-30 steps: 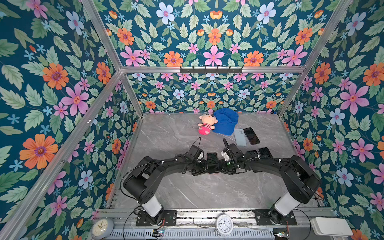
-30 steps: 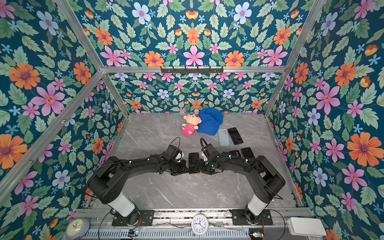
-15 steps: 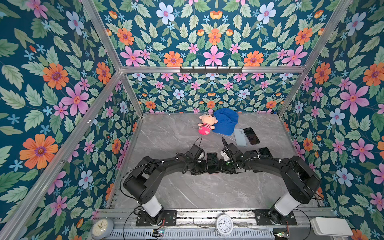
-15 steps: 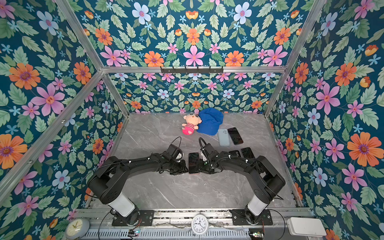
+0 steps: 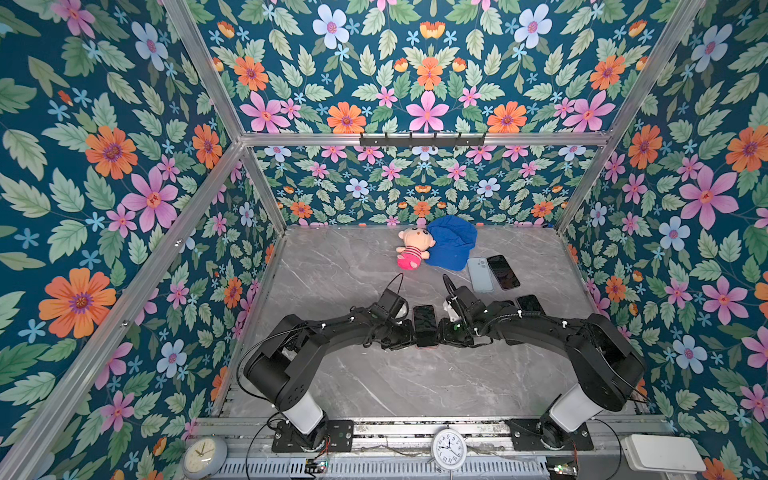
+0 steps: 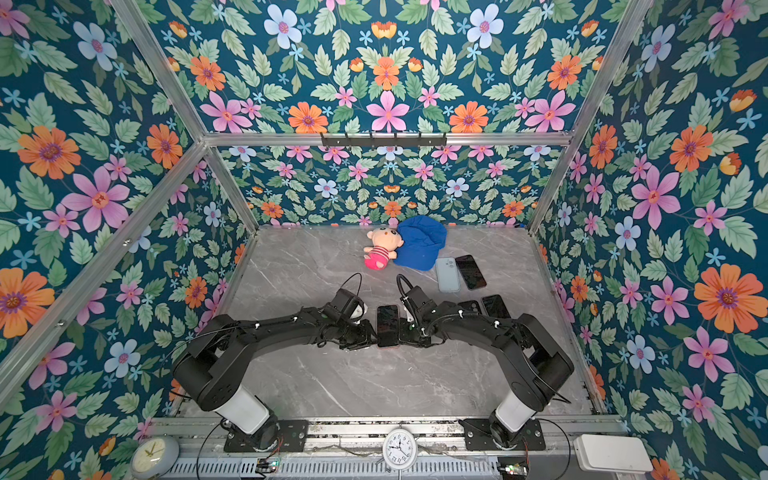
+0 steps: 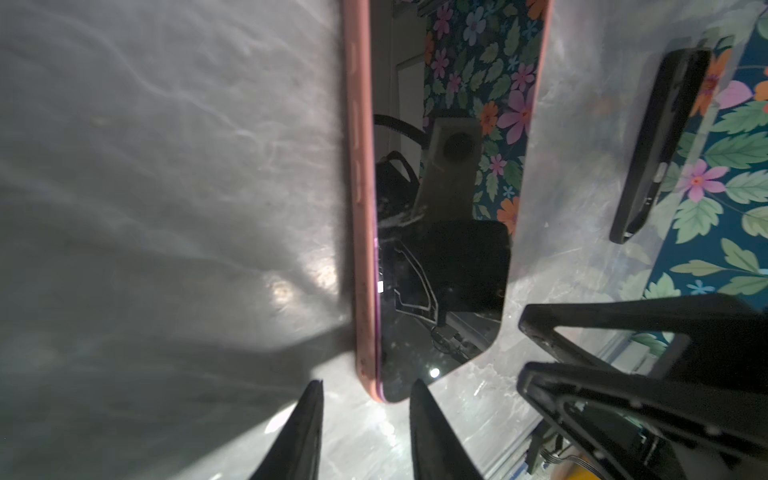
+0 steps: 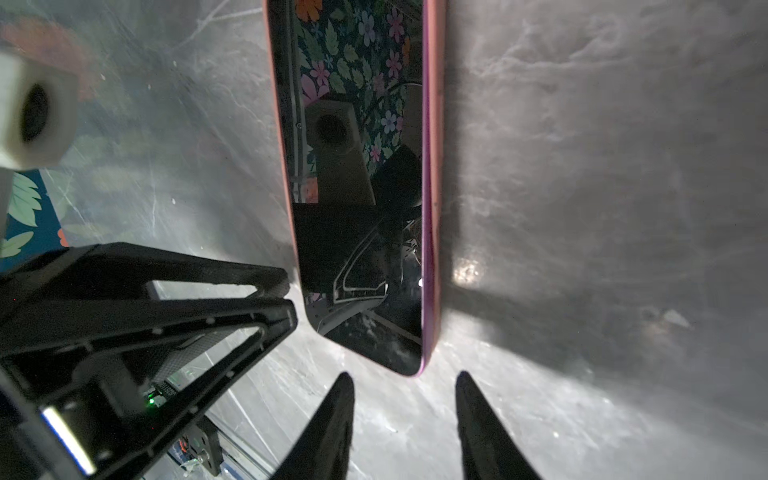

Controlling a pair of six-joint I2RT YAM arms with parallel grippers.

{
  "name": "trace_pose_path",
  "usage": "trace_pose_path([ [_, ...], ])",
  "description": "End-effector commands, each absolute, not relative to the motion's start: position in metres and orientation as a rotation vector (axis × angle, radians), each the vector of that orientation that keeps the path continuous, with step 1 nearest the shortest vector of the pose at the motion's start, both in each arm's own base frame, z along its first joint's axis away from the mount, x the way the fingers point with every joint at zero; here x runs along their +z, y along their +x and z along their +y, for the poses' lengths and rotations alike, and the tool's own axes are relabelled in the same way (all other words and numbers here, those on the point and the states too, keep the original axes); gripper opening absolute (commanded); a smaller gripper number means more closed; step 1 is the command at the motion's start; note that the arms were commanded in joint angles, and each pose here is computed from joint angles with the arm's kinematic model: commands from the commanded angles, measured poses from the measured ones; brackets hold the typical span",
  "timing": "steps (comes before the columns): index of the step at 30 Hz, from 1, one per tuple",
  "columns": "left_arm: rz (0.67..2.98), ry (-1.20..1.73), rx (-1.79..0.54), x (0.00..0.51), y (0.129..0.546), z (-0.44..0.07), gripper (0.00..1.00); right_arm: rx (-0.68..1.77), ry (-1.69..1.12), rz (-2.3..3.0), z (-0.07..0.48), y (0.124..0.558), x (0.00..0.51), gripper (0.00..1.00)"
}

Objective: Put the phone into the phone case

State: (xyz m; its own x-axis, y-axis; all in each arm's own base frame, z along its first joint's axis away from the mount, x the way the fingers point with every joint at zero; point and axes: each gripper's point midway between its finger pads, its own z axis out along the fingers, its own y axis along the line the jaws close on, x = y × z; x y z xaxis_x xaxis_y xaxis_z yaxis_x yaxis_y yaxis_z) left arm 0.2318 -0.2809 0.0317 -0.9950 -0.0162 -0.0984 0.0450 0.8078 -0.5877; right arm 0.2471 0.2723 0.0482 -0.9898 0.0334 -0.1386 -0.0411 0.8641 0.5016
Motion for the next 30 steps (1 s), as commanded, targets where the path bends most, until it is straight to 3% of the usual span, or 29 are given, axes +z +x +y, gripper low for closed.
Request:
trace_pose_path([
  [1,2.866,0.024,-1.008,0.036,0.235,-0.289,0.37,0.773,0.003,2.907,0.273,0.247,0.046,0.36],
  [7,2.864,0.014,-1.036,0.033,0.232,-0.29,0.37,0.798,-0.001,2.909,0.279,0.247,0.046,0.29],
  [30,2.868,-0.01,-1.078,0.025,0.228,-0.291,0.31,0.784,-0.007,2.951,0.288,0.243,0.033,0.19],
])
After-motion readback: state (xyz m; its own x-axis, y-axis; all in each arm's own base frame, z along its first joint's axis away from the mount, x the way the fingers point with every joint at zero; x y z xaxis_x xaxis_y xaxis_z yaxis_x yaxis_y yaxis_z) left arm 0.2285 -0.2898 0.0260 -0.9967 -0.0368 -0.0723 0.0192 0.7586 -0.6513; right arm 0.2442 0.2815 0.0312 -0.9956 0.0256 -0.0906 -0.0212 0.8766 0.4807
